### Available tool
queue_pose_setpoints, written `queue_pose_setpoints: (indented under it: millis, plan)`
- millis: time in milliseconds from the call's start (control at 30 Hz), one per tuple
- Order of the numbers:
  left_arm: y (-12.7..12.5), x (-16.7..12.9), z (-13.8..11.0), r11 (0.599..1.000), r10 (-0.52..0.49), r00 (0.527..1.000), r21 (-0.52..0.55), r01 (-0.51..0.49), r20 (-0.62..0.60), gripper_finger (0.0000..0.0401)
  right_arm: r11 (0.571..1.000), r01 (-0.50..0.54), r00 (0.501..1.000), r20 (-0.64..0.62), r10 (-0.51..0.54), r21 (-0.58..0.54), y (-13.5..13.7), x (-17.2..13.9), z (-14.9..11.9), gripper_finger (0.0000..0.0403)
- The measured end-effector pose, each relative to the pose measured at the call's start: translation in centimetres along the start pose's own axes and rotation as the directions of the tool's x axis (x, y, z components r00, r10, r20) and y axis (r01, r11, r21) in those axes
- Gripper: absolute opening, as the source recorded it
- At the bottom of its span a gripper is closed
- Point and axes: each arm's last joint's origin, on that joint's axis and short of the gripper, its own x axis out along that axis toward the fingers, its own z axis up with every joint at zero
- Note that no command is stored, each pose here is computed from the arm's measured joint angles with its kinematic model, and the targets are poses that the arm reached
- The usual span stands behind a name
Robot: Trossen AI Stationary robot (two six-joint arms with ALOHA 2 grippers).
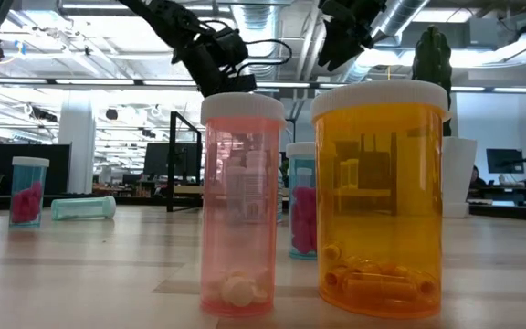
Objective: Pick and place medicine bottles onto shelf by color
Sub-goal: Put the blue pill bottle on the shelf
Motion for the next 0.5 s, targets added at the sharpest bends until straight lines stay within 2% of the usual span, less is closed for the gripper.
queue_pose_setpoints:
  millis: [233, 400, 500]
  plan:
    - [-1.6, -3.9, 1.9, 1.000, -0.009, 1.000, 0.023, 0.010, -0.021, 0.0139, 1.000, 0.000, 1.000, 0.000, 0.000, 0.000, 0.0, 0.0, 0.0, 0.0270]
    - [-4.6, -6.3, 2.0, 0.996, -0.036, 0.998, 0.083, 0.039, -0.043, 0.0139, 1.000, 0.000, 1.000, 0.000, 0.000, 0.000, 0.0, 0.0, 0.0, 0.0270]
    - [-6.4, -7.6, 1.7, 0.998, -0.014, 0.996, 0.068, 0.019, -0.087, 0.0139, 1.000, 0.000, 1.000, 0.000, 0.000, 0.000, 0.0, 0.0, 0.0, 0.0270]
